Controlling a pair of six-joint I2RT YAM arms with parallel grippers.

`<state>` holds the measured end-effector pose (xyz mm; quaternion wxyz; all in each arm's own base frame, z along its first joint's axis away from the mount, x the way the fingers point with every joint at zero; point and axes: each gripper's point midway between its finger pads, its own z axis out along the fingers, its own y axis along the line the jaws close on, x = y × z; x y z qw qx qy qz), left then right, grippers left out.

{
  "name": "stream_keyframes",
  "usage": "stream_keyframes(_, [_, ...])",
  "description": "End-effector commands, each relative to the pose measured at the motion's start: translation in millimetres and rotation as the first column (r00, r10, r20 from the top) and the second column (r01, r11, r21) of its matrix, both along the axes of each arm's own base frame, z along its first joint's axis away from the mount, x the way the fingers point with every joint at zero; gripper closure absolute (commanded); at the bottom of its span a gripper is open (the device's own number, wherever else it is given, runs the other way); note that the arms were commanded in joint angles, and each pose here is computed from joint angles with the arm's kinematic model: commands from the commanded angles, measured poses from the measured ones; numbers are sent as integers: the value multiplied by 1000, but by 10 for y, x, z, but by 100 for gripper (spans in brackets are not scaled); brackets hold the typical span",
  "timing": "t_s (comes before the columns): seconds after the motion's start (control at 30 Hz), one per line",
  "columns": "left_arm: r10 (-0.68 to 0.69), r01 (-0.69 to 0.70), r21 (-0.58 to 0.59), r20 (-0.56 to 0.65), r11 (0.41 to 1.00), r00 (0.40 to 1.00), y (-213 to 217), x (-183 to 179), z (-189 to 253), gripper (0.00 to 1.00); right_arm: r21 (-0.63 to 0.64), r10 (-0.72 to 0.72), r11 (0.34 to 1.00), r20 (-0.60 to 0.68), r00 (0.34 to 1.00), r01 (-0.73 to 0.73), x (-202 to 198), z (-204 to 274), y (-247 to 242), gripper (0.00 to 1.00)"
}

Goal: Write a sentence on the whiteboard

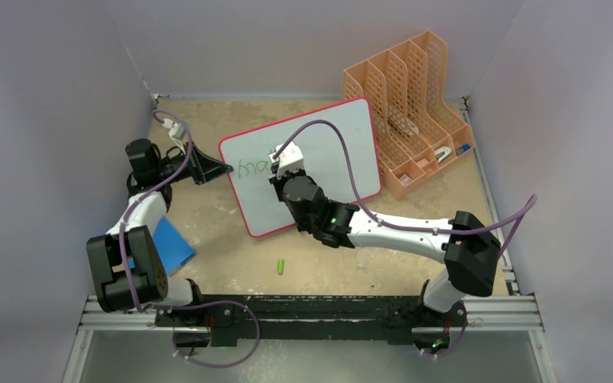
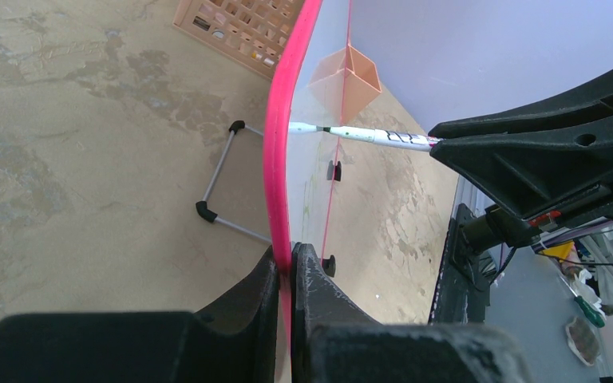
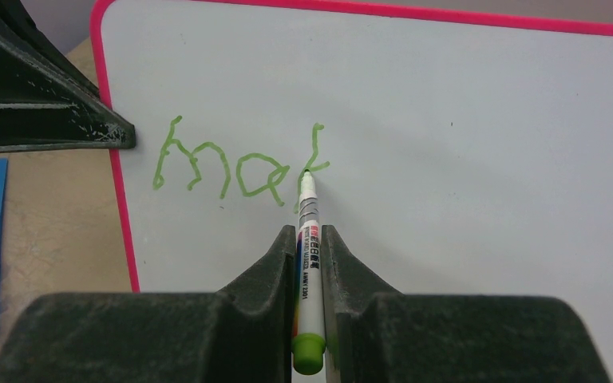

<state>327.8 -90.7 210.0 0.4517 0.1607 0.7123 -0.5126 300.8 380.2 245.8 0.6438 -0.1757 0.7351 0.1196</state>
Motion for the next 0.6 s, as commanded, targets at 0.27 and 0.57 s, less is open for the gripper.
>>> stream_keyframes(0.27, [-48,47,19,63,999,997,-87,-45,93,100,45,-1,999,4,1000,1,-22,168,-6,100])
stream_keyframes(0.57, [-48,47,20,64,999,997,-87,-44,93,100,14,-7,1000,-16,1000,7,-53,67,-81,100])
